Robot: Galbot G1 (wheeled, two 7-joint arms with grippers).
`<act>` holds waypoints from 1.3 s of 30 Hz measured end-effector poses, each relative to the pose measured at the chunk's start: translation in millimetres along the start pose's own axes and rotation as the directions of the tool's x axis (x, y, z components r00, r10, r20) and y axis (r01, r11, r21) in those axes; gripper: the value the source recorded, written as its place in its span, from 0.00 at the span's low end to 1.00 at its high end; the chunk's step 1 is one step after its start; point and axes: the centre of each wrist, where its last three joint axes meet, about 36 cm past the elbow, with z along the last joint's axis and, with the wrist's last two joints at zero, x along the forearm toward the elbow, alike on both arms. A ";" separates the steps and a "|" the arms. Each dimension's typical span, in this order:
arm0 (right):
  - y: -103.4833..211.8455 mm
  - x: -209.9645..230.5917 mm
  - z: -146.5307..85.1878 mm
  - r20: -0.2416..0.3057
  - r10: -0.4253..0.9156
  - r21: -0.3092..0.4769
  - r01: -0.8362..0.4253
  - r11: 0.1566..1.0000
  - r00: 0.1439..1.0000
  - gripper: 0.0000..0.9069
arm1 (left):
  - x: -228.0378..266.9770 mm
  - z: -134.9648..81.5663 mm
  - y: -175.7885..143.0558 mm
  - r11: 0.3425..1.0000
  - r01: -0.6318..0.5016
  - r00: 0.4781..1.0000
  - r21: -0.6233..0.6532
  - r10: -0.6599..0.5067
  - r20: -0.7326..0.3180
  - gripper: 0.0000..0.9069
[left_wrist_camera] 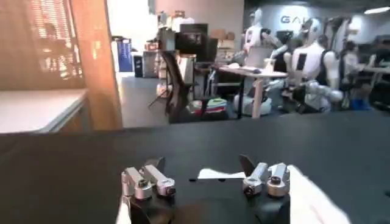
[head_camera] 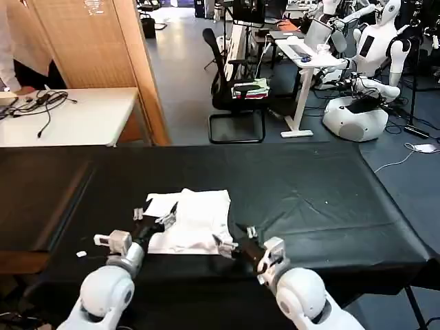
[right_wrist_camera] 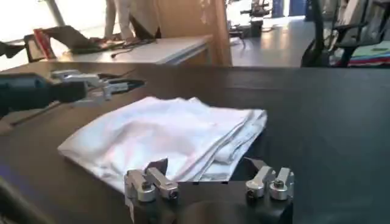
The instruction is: Fold and organize the clothes.
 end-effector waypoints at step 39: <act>-17.6 33.6 -4.4 0.002 0.055 -0.095 -0.055 0.994 0.998 0.97 | -3.7 22.9 25.6 0.993 0.065 0.998 0.101 -0.062 -0.029 0.97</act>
